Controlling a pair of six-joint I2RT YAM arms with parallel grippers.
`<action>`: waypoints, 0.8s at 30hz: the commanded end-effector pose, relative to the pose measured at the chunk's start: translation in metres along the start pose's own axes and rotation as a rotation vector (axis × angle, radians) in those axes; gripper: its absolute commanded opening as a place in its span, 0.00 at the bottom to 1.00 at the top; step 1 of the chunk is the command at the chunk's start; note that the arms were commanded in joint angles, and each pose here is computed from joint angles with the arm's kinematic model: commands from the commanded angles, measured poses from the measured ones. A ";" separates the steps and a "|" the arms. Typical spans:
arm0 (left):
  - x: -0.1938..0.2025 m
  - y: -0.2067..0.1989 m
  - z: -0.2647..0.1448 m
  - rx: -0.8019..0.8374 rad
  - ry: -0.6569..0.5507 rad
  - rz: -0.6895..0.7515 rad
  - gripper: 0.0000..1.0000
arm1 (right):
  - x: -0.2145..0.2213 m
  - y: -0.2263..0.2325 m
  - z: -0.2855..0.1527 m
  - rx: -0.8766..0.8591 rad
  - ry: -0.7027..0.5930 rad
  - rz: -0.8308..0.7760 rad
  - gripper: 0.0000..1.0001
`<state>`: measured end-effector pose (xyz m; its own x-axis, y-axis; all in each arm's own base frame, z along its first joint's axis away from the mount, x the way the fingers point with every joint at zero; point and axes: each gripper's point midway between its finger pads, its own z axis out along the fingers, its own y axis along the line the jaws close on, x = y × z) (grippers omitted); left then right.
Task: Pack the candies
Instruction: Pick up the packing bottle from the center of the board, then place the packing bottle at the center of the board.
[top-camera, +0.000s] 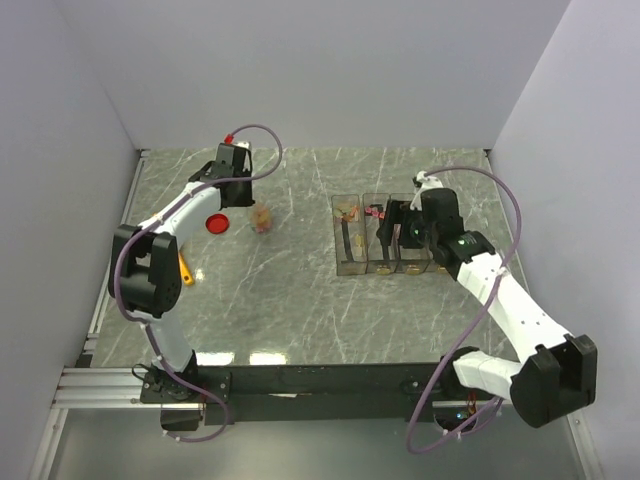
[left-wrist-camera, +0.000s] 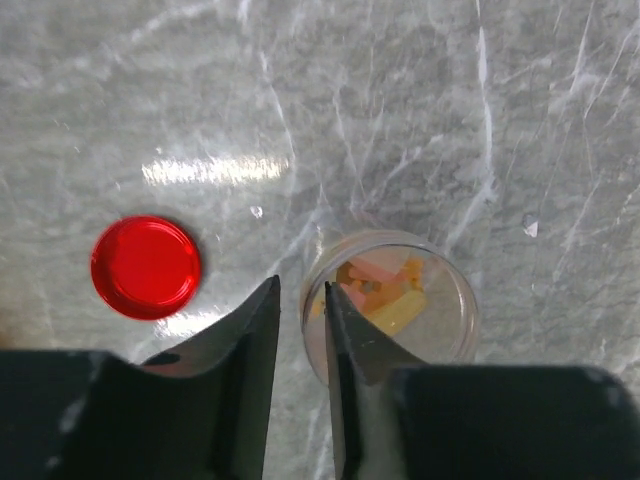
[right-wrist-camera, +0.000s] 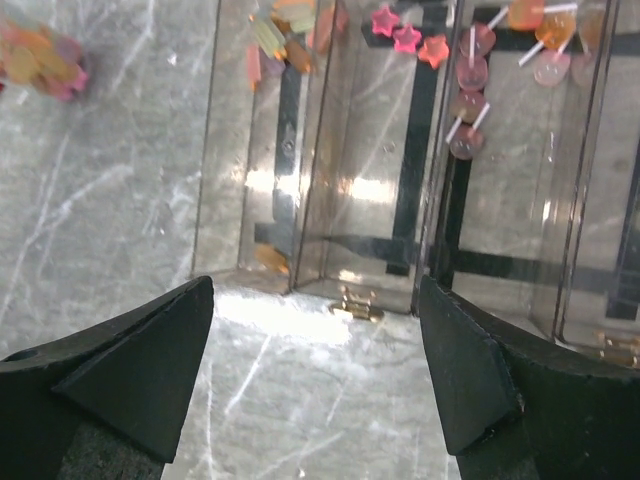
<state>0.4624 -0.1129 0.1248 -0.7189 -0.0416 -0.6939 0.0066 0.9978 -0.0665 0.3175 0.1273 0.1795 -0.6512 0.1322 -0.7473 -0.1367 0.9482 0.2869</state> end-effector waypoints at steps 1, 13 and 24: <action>-0.011 -0.010 -0.007 0.047 -0.011 -0.008 0.23 | -0.006 0.001 -0.011 -0.010 -0.052 -0.028 0.89; 0.026 -0.044 -0.058 0.137 0.067 0.083 0.01 | -0.006 0.003 -0.033 -0.036 -0.102 -0.035 0.90; 0.131 -0.129 -0.138 0.203 0.088 0.246 0.01 | 0.005 0.002 -0.043 -0.053 -0.123 -0.031 0.90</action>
<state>0.2806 -0.2376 0.1323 -0.7496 0.2654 -0.6063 0.3771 0.9241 -0.0616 0.2844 0.1170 0.1974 -0.5762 0.1422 -0.8048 -0.1793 0.9387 0.2943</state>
